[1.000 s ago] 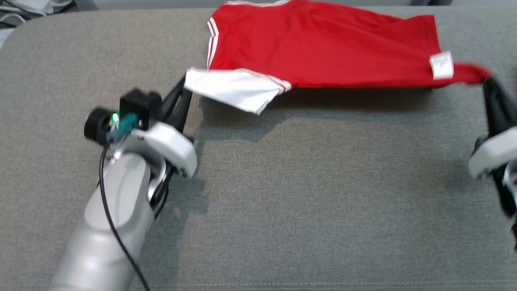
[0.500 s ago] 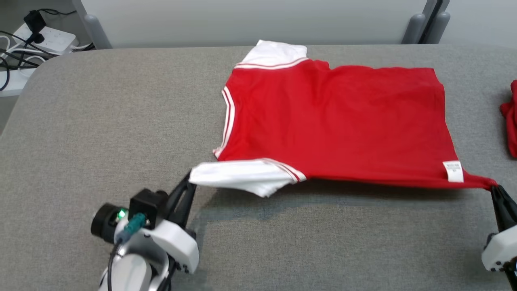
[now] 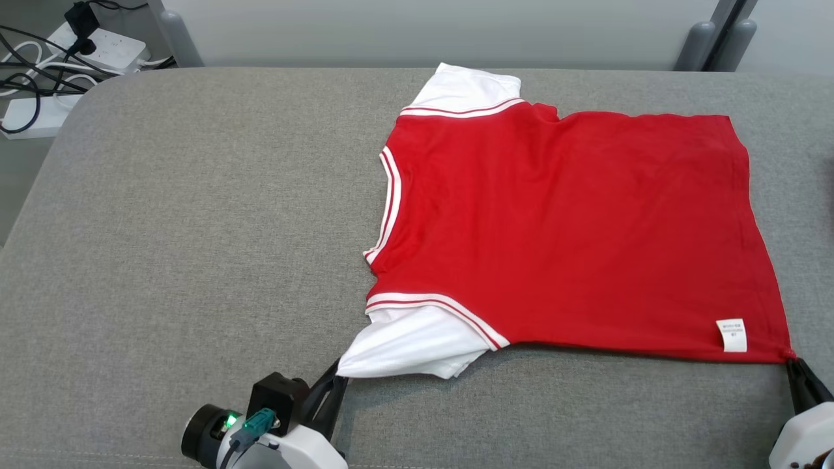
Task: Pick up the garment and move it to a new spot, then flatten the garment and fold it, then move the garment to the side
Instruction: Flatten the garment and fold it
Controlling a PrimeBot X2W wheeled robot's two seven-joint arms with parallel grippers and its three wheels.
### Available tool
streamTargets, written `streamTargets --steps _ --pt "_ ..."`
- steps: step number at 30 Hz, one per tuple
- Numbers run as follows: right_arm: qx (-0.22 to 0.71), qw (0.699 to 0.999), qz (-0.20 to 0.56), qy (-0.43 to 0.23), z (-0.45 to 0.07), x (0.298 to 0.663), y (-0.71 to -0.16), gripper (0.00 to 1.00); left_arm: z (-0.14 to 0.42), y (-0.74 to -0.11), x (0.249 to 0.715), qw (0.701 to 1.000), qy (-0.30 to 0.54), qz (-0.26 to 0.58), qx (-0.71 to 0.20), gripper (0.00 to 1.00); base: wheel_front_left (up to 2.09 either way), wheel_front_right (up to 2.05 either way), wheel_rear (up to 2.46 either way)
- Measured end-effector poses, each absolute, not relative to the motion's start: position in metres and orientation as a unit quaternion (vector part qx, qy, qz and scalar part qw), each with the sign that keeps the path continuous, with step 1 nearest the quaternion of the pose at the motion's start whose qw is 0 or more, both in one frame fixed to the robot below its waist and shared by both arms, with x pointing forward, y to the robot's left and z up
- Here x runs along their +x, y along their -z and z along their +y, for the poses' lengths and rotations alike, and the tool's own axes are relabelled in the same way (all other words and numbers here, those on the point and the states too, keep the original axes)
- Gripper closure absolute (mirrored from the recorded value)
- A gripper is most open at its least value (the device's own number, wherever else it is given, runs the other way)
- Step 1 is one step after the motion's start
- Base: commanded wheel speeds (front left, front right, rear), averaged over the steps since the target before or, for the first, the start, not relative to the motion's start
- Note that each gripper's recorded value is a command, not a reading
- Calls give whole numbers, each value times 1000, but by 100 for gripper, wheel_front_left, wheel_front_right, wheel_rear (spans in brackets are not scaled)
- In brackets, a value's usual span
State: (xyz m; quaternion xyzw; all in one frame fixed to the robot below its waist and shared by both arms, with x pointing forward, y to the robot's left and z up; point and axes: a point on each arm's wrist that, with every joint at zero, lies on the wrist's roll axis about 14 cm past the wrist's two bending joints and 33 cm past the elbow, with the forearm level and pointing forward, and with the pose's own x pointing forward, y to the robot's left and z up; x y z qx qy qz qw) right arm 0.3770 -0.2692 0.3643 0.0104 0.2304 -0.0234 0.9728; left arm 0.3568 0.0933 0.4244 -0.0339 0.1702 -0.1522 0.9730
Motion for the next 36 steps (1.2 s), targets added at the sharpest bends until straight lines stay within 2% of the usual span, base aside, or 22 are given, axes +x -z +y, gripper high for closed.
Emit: streamTargets --steps 10,16,17,19,20,21,22,28,36 --pt "-6 969 246 13 -265 369 -355 100 88 -354 315 927 155 340 -23 100 0 0 0" --pt "-21 966 257 8 -264 363 -350 100 84 -347 317 921 158 355 -16 100 0 0 0" --pt "-23 967 255 7 -264 363 -351 96 84 -347 318 922 157 352 -17 100 0 0 0" --pt "-23 966 256 9 -264 363 -351 62 83 -347 318 924 157 349 -17 98 0 0 0" --pt "-22 967 254 10 -265 363 -352 38 83 -349 320 926 156 343 -18 72 0 0 0" --pt "-22 968 250 11 -265 364 -354 0 83 -350 321 928 154 338 -18 24 0 0 0" --pt "-21 969 247 13 -266 364 -357 0 84 -352 322 930 152 334 -18 0 0 0 0" --pt "-16 981 192 24 -272 371 -387 0 99 -378 337 953 110 280 -42 0 0 0 0" --pt "-12 996 87 8 -256 378 -444 0 139 -443 354 986 25 140 -87 0 0 0 0"
